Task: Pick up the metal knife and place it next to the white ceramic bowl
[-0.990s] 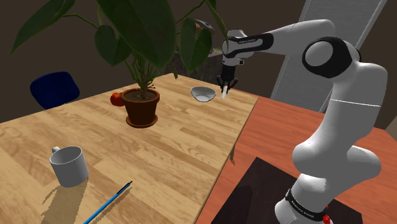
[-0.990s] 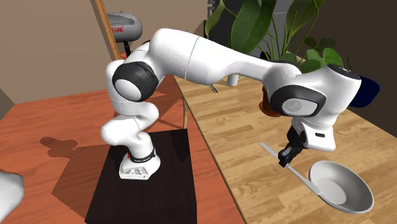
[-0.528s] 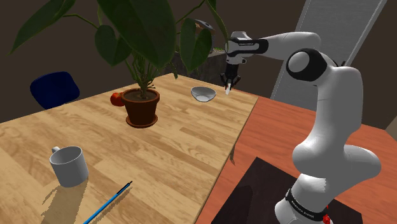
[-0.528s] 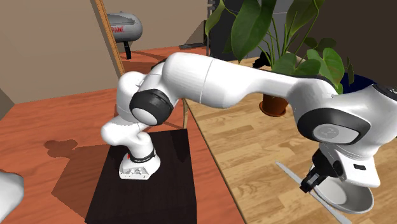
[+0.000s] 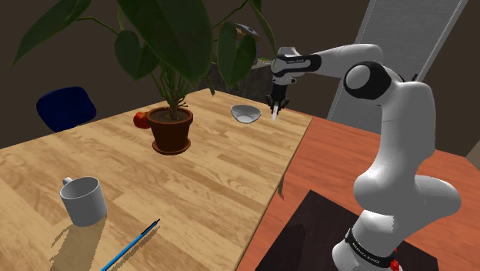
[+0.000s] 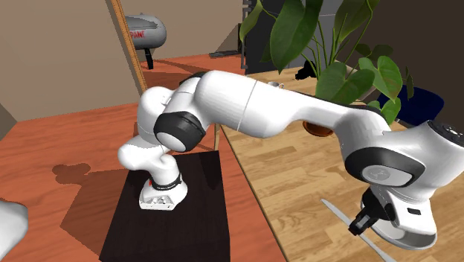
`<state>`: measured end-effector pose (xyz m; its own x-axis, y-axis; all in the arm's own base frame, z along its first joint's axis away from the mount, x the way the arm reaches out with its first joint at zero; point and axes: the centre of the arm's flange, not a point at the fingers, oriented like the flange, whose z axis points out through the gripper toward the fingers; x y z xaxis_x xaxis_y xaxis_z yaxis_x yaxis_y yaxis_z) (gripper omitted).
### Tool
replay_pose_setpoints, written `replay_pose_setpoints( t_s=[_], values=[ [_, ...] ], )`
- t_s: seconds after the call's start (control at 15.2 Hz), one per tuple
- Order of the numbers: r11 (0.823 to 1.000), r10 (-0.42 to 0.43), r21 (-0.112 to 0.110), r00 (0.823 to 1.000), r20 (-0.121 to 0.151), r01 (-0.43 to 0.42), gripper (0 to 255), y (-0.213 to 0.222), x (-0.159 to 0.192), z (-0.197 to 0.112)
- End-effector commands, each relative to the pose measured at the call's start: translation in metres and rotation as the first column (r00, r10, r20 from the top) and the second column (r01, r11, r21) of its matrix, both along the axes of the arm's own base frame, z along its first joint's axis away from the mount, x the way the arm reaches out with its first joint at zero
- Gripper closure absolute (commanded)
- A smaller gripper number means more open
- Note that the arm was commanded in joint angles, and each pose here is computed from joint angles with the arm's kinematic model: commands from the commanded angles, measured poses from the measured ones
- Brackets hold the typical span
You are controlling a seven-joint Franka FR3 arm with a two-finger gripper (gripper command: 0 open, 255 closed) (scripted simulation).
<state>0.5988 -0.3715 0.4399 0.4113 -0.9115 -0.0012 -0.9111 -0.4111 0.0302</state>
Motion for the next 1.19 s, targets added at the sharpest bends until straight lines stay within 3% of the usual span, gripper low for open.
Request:
replay_pose_setpoints(
  t_s=[0.0, 0.92, 1.12],
  values=[
    [1.0, 0.0, 0.0, 1.0, 0.0, 0.0, 255, 0.0, -0.001, -0.01],
    [1.0, 0.0, 0.0, 1.0, 0.0, 0.0, 255, 0.0, -0.001, -0.084],
    [1.0, 0.0, 0.0, 1.0, 0.0, 0.0, 255, 0.0, -0.001, -0.088]
  ],
)
